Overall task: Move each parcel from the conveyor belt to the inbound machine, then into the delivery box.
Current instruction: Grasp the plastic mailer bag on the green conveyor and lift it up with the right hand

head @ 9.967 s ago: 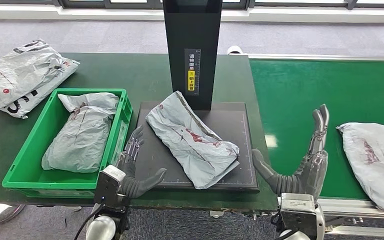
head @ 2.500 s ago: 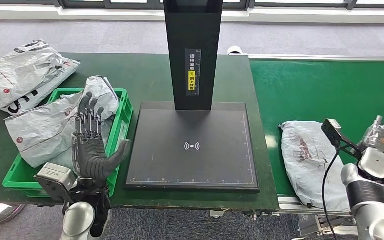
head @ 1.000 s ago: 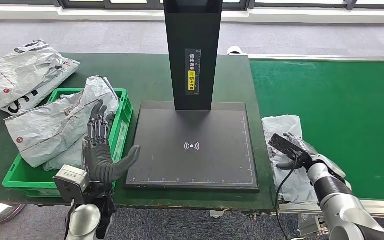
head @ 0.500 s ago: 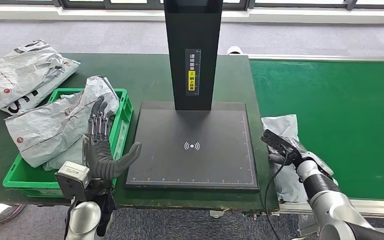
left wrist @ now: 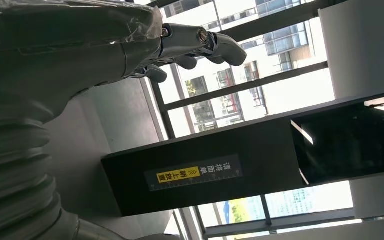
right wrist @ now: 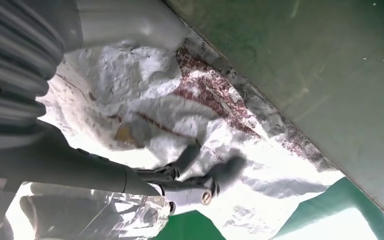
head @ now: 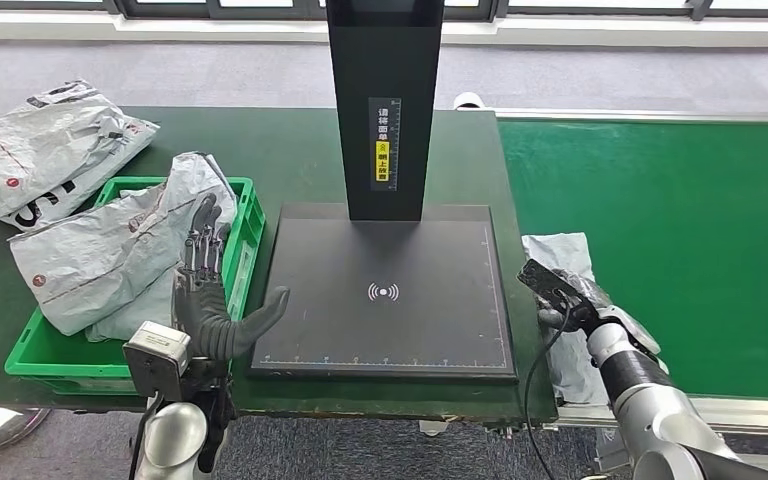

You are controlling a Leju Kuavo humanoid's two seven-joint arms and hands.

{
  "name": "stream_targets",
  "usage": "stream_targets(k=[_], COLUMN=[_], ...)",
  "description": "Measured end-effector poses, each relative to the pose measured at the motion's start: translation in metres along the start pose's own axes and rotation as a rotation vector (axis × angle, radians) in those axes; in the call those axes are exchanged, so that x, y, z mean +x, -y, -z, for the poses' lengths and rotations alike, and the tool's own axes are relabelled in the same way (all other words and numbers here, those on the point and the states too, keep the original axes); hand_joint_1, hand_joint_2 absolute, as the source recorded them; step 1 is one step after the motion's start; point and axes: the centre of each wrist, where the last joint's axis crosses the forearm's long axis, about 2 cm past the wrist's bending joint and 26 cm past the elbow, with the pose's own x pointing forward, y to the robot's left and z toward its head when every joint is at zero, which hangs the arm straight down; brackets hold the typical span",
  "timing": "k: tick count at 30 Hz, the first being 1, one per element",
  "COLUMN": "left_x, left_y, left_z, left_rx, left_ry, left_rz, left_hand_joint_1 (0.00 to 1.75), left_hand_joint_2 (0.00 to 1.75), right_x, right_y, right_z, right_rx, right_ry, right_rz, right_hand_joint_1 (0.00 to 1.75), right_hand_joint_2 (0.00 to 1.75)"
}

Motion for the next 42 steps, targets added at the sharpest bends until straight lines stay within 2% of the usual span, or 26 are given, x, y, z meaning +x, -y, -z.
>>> stream_targets(k=[15, 21, 28, 33, 37, 38, 41, 42], left_x=[-0.001, -0.001, -0.003, -0.006, -0.007, -0.007, -0.008, -0.008], left_y=[0.0, 0.0, 0.002, 0.003, 0.004, 0.004, 0.004, 0.004], left_z=[-0.006, -0.006, 0.001, 0.005, 0.006, 0.006, 0.006, 0.006], left_rx=[-0.001, -0.008, -0.042, -0.048, -0.051, -0.051, -0.053, -0.053], left_ry=[-0.017, -0.024, -0.026, -0.028, -0.03, -0.031, -0.033, -0.033], left_rz=[0.0, -0.003, -0.026, -0.037, -0.037, -0.037, -0.033, -0.03], left_hand_joint_1=[0.0, 0.0, 0.0, 0.0, 0.0, 0.0, 0.0, 0.0], left_hand_joint_2=[1.75, 1.75, 1.75, 1.75, 1.75, 1.75, 1.75, 1.75], right_x=[-0.008, -0.012, -0.03, -0.037, -0.039, -0.039, -0.039, -0.039], right_y=[0.02, 0.026, 0.024, 0.019, 0.018, 0.018, 0.017, 0.017], right_z=[-0.003, -0.004, -0.01, -0.012, -0.013, -0.013, -0.013, -0.013], right_rx=[-0.094, -0.104, 0.061, 0.176, 0.208, 0.213, 0.223, 0.22], right_ry=[-0.017, -0.103, -0.354, -0.401, -0.408, -0.409, -0.406, -0.402], right_rz=[-0.009, -0.051, -0.312, -0.439, -0.483, -0.492, -0.51, -0.512], right_hand_joint_1=[0.0, 0.0, 0.0, 0.0, 0.0, 0.05, 1.36, 1.75], right_hand_joint_2=[1.75, 1.75, 1.75, 1.75, 1.75, 1.75, 1.75, 1.75])
